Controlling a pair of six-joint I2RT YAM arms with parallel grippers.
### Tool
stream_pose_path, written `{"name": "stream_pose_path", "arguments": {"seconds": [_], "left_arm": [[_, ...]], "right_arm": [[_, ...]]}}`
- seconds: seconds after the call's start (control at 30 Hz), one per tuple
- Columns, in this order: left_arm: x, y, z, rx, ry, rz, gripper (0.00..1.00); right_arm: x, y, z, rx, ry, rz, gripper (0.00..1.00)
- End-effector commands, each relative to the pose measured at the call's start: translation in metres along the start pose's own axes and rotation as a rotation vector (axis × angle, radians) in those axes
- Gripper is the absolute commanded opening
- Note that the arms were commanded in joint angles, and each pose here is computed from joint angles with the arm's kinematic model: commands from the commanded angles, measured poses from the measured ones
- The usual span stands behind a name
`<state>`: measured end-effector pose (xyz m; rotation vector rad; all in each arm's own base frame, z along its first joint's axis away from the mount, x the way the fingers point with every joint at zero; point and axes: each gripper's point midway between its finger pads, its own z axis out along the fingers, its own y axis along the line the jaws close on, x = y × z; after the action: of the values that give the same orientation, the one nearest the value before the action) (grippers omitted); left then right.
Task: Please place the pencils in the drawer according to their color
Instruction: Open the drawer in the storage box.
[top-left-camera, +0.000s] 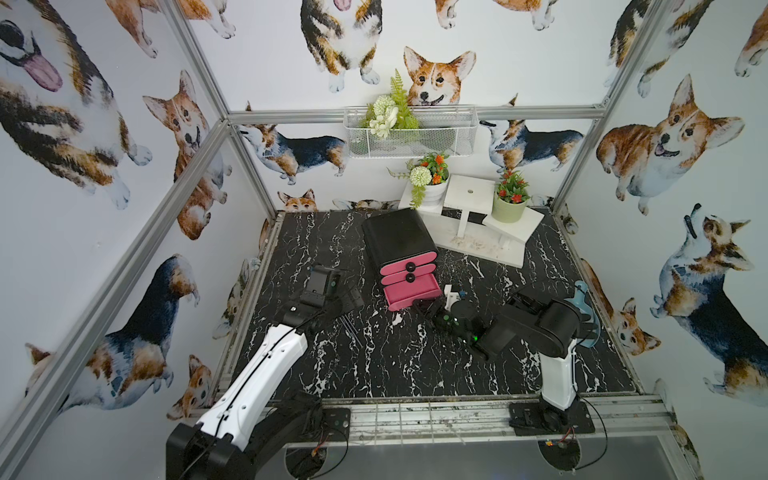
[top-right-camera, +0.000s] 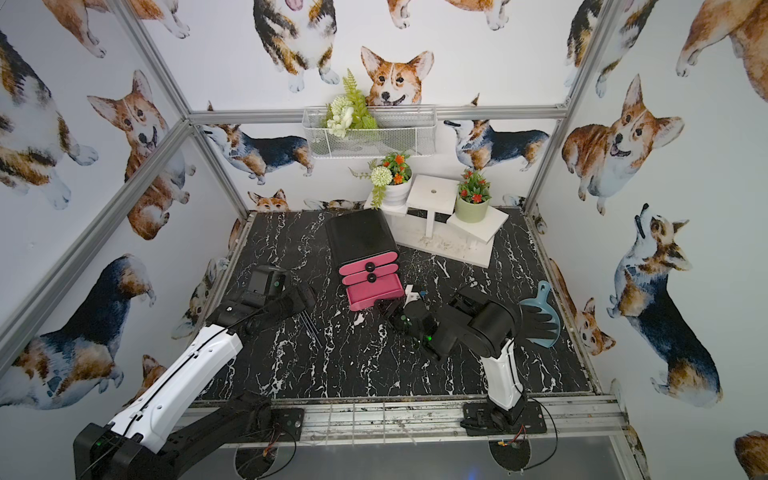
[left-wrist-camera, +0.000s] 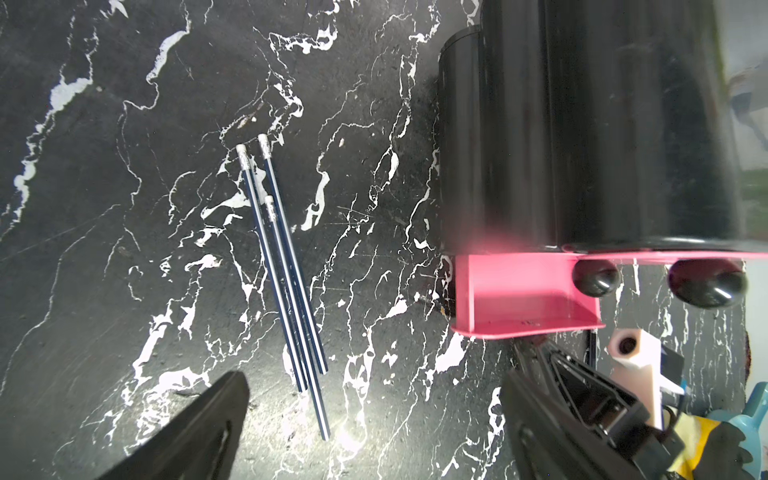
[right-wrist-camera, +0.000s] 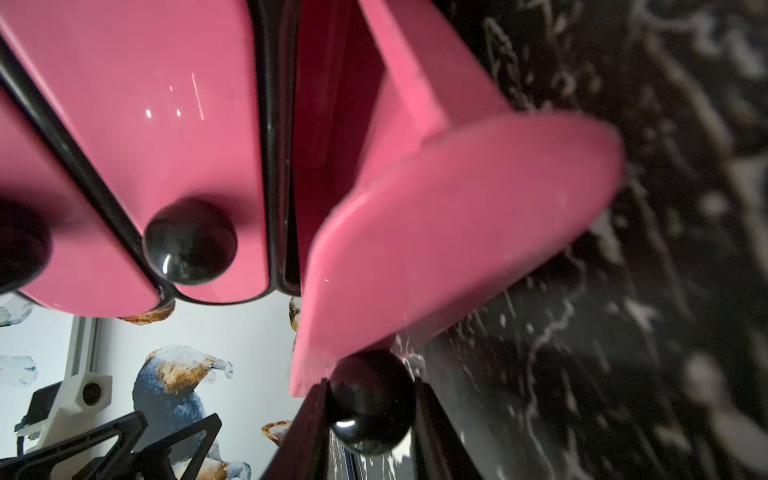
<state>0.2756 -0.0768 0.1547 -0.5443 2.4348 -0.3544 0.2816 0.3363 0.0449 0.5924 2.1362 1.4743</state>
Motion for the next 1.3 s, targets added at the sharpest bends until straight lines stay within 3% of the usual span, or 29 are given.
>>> {"name": "stream_pose_path", "arguments": {"seconds": [0.0,0.4,0.47,0.5,0.57,0.73,0.87,1.03,1.17,1.27], "left_arm": [[-0.004,-0.002,-0.004,0.013,-0.013,0.011,1.00],[-0.008,-0.007,-0.019,0.046,-0.036,0.018,1.00],[-0.009,-0.008,-0.021,0.050,-0.038,0.018,1.00],[-0.008,-0.008,-0.022,0.052,-0.040,0.018,1.00],[-0.007,-0.006,-0.024,0.052,-0.041,0.019,1.00],[-0.008,-0.002,-0.028,0.042,-0.057,0.018,1.00],[-0.007,0.002,-0.029,0.032,-0.067,0.009,1.00],[-0.009,0.010,-0.029,0.003,-0.088,-0.007,1.00],[-0.013,0.018,-0.027,-0.028,-0.103,-0.024,1.00],[-0.016,0.024,-0.024,-0.044,-0.109,-0.041,1.00]], "right_arm": [[0.006,-0.026,-0.012,0.132,-0.010,0.036,0.23],[0.028,-0.046,-0.042,0.234,0.003,0.116,0.29],[0.031,-0.046,-0.043,0.244,0.014,0.122,0.42],[0.031,-0.045,-0.044,0.247,0.014,0.121,0.53],[0.032,-0.041,-0.044,0.239,0.021,0.113,1.00],[0.031,-0.026,-0.056,0.248,0.034,0.089,0.99],[0.023,-0.007,-0.086,0.312,0.029,0.008,0.99],[-0.012,0.027,-0.159,0.441,-0.076,-0.183,0.99],[-0.047,0.026,-0.223,0.587,-0.129,-0.275,0.99],[-0.061,0.017,-0.254,0.715,-0.099,-0.338,0.88]]}}
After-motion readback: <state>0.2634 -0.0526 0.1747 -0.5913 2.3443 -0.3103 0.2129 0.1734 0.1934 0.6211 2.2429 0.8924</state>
